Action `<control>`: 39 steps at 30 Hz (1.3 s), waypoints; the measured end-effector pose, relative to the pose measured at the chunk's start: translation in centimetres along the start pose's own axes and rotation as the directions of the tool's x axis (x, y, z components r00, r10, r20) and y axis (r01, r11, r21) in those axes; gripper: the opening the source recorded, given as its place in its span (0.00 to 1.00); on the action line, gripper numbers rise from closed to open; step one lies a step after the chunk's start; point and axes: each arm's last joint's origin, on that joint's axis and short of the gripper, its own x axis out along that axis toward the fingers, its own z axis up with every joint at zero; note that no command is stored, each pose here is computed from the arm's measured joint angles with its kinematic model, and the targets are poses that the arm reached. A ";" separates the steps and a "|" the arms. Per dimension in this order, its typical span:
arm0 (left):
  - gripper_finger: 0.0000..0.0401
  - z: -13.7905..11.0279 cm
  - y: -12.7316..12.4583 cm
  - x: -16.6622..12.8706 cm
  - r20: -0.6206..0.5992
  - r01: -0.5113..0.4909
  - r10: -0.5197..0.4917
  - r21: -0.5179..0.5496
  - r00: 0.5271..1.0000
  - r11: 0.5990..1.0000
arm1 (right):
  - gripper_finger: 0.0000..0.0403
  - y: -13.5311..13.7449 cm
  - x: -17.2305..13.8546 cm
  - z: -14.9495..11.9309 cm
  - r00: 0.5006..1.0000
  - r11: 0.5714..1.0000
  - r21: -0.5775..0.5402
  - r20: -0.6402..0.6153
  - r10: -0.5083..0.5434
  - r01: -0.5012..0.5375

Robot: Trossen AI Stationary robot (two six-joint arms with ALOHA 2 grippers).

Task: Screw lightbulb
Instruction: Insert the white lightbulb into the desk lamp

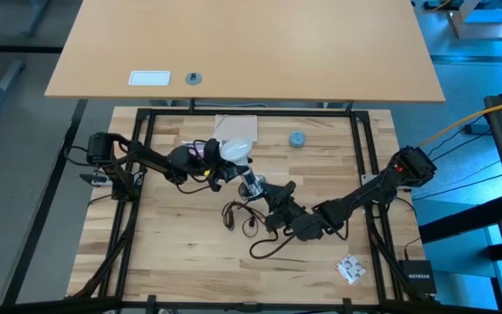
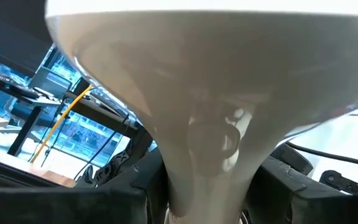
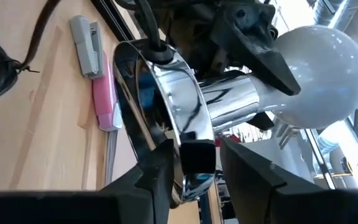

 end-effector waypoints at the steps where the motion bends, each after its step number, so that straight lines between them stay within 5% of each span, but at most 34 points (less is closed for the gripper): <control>1: 0.39 0.0 0.0 0.0 -0.001 0.001 -0.001 0.000 1.000 1.000 | 0.33 0.0 0.0 0.0 1.000 1.000 0.000 -0.002 -0.001 0.001; 10: 0.39 -0.1 -0.1 0.0 -0.014 0.017 -0.017 0.060 1.000 0.998 | 0.12 -0.1 0.1 -0.2 0.998 0.999 0.018 -0.052 -0.030 0.031; 17: 0.39 -0.2 -0.3 0.0 -0.057 0.091 -0.082 0.179 0.995 0.980 | 0.12 -0.1 0.0 -0.3 0.995 0.999 0.008 -0.083 -0.047 0.048; 27: 0.39 -0.5 -0.7 -0.2 -0.196 0.341 -0.286 0.372 0.938 0.863 | 0.12 0.1 0.0 -0.2 0.999 1.000 -0.025 -0.034 -0.009 0.008; 33: 0.39 -0.6 -0.9 -0.5 -0.302 0.520 -0.434 0.326 0.849 0.790 | 0.12 0.4 0.0 0.0 0.998 0.998 -0.044 0.043 0.045 -0.043; 39: 0.39 -0.8 -1.1 -0.6 -0.348 0.591 -0.495 0.274 0.797 0.759 | 0.12 0.3 0.6 -0.1 0.993 0.996 0.036 0.085 0.080 -0.083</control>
